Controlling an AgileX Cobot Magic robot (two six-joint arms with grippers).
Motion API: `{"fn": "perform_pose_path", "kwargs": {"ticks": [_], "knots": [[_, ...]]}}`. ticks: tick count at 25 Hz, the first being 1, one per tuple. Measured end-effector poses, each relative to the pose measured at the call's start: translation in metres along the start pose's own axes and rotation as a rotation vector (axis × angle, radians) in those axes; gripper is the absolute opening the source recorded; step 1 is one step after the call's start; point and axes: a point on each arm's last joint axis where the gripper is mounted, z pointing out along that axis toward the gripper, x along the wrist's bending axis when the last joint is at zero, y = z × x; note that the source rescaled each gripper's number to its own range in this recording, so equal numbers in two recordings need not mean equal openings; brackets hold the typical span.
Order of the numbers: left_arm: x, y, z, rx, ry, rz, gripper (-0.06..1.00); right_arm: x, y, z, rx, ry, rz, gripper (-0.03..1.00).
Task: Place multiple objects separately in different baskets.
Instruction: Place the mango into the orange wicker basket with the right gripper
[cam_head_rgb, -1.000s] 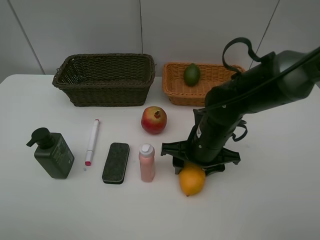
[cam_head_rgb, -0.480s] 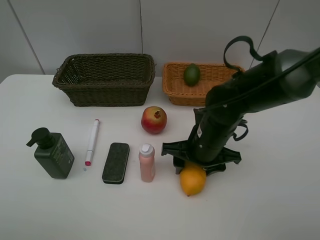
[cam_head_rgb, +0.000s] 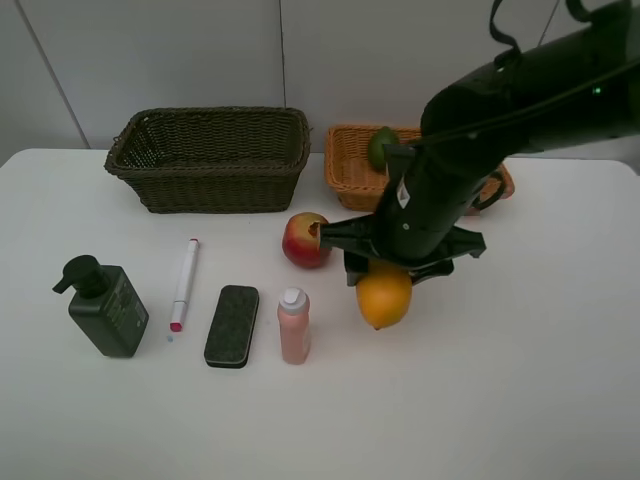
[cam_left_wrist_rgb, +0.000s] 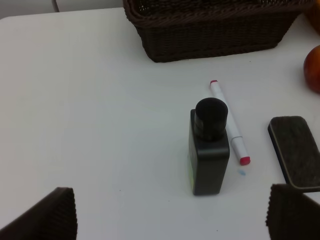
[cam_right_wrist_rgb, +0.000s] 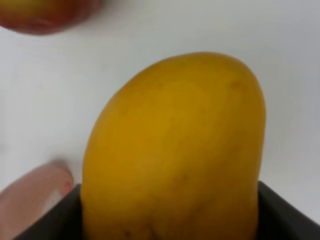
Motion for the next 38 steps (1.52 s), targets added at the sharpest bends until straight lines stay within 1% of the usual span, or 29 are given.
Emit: {"fn": "perform_pose_path", "kwargs": {"ticks": [6, 9, 12, 14, 19, 24, 29, 32, 38], "knots": [[0.000, 0.000, 0.000, 0.000, 0.000, 0.000, 1.00, 0.010, 0.034, -0.029, -0.141, -0.017, -0.069, 0.24], [0.000, 0.000, 0.000, 0.000, 0.000, 0.000, 1.00, 0.010, 0.053, -0.044, -0.213, -0.012, -0.064, 0.24], [0.000, 0.000, 0.000, 0.000, 0.000, 0.000, 1.00, -0.002, 0.071, -0.052, -0.280, -0.038, -0.064, 0.24], [0.000, 0.000, 0.000, 0.000, 0.000, 0.000, 1.00, -0.014, 0.083, -0.056, -0.320, -0.060, -0.076, 0.24], [0.000, 0.000, 0.000, 0.000, 0.000, 0.000, 1.00, -0.039, 0.110, -0.061, -0.408, -0.053, -0.040, 0.24], [0.000, 0.000, 0.000, 0.000, 0.000, 0.000, 1.00, -0.068, 0.131, -0.044, -0.453, -0.059, -0.009, 0.24], [0.000, 0.000, 0.000, 0.000, 0.000, 0.000, 1.00, -0.087, 0.146, -0.013, -0.481, -0.073, -0.022, 0.24], [0.000, 0.000, 0.000, 0.000, 0.000, 0.000, 1.00, -0.094, 0.153, 0.005, -0.502, -0.068, -0.043, 0.24], [0.000, 0.000, 0.000, 0.000, 0.000, 0.000, 1.00, -0.097, 0.160, 0.029, -0.541, -0.023, -0.068, 0.24]]}}
